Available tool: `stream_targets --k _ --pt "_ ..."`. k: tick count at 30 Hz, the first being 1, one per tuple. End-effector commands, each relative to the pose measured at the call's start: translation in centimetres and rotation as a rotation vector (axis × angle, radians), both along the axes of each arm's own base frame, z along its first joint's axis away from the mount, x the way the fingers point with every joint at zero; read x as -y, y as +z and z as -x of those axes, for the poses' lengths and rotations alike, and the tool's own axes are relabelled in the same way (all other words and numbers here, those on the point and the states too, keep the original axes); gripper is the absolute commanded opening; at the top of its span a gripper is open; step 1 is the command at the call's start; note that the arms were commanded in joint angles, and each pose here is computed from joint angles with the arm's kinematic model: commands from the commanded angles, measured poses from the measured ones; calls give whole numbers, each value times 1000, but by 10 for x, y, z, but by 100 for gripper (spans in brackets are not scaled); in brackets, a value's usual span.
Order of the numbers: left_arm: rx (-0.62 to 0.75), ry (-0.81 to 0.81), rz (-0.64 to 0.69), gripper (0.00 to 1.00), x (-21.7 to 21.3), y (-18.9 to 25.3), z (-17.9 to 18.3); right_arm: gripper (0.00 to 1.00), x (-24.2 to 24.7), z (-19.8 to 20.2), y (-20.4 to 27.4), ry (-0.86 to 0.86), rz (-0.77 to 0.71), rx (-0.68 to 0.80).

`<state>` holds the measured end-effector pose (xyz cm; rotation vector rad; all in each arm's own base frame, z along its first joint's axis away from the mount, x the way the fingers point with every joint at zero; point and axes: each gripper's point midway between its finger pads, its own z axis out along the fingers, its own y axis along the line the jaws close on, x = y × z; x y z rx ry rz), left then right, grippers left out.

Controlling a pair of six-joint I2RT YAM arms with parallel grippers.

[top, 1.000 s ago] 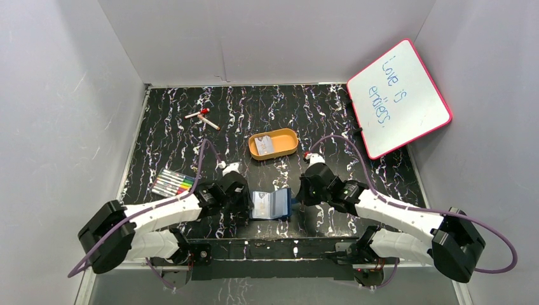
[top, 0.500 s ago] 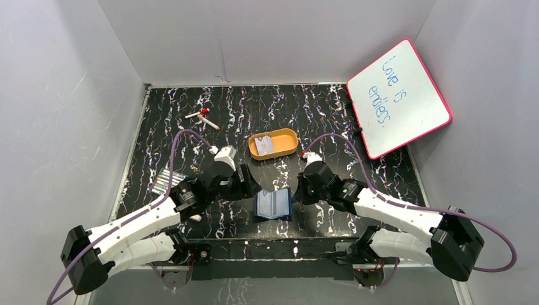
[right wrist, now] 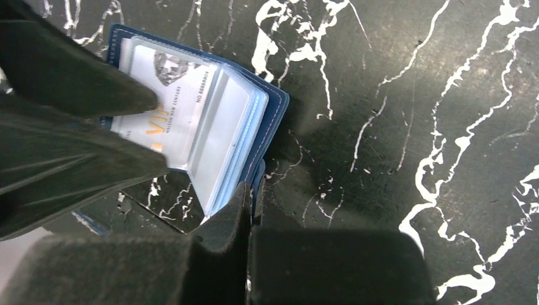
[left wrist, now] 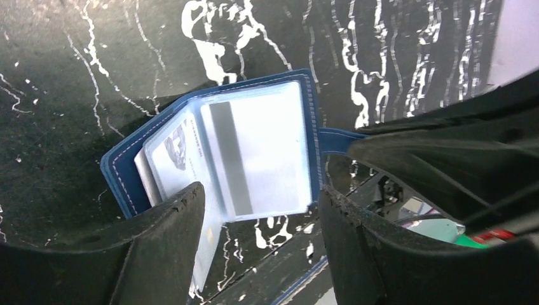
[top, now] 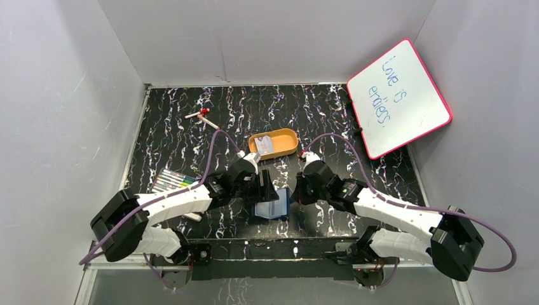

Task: Put the credit cards into the card holder
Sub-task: Open the card holder at the center of the board.

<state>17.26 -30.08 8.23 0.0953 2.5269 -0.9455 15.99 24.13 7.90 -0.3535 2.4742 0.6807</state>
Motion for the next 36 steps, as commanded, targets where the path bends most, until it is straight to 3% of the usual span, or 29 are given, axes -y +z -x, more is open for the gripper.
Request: stream_targets --k 1,6,20,25,31,36 --pt "-9 0 -25 64 -2 -13 2 0 -26 -10 46 32 -161 80" --pt "-30 9 -52 68 -6 -25 4 0 -37 -6 58 64 -226 74" --pt "9 8 -28 71 -5 -14 0 0 -38 -6 55 69 -222 67" --pt "6 19 -67 66 -12 -20 0 0 -36 -7 54 61 -211 74" --pt "6 33 -102 48 -20 -27 1 0 -32 -7 48 52 -194 70" --pt "10 34 -112 45 -21 -27 0 0 -24 -8 39 24 -164 68"
